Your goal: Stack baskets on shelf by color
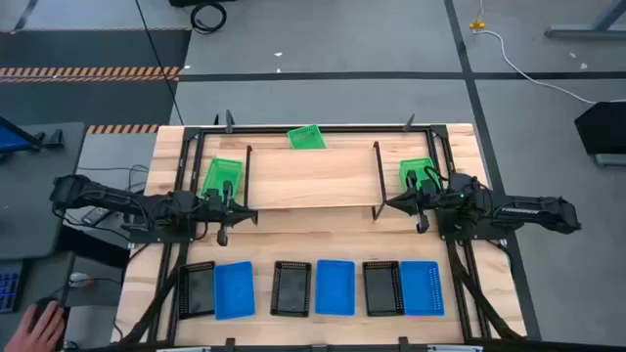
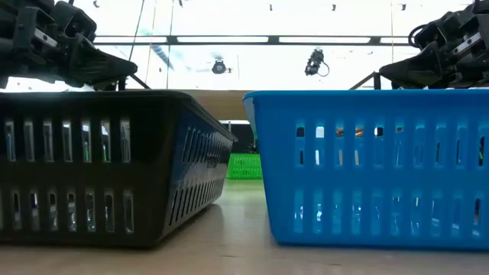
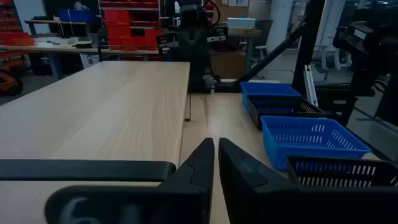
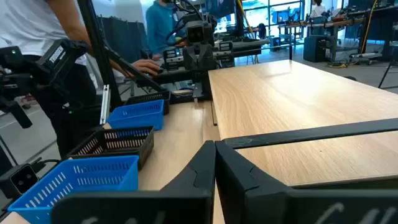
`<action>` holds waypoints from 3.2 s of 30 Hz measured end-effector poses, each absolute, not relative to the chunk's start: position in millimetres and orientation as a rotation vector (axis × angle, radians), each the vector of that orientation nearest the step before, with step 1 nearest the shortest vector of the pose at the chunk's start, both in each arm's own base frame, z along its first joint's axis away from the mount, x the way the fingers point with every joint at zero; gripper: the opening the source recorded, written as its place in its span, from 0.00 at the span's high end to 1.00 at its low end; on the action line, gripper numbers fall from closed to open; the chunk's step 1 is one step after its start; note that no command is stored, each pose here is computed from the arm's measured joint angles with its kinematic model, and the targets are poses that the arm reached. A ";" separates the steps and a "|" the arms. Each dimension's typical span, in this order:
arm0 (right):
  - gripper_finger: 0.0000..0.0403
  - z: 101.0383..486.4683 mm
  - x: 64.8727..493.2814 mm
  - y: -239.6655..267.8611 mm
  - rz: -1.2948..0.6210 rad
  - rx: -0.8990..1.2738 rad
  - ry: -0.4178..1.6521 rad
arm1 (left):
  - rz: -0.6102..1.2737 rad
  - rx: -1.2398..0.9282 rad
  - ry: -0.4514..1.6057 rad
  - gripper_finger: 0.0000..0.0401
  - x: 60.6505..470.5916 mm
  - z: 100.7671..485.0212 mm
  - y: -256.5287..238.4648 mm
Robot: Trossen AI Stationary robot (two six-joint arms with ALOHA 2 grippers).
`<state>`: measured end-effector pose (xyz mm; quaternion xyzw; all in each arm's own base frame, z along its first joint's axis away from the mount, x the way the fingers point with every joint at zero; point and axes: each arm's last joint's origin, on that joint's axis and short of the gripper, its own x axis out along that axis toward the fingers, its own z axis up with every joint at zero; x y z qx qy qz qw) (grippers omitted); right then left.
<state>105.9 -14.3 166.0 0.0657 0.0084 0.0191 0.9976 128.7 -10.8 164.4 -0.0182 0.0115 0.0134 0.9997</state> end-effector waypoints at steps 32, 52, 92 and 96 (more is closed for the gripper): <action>0.96 166.0 105.9 -14.3 0.038 0.132 0.017 | 0.027 -0.036 0.023 0.91 128.7 164.5 -10.8; 0.96 166.0 105.9 -14.4 0.038 0.132 0.017 | 0.027 -0.037 0.023 0.93 128.7 164.4 -10.8; 0.96 166.0 105.9 -14.3 0.038 0.132 0.017 | 0.051 -0.032 0.014 0.91 128.8 165.3 -9.4; 0.96 166.0 105.9 -14.4 0.038 0.132 0.017 | 0.061 -0.032 0.010 0.92 128.7 165.6 -9.2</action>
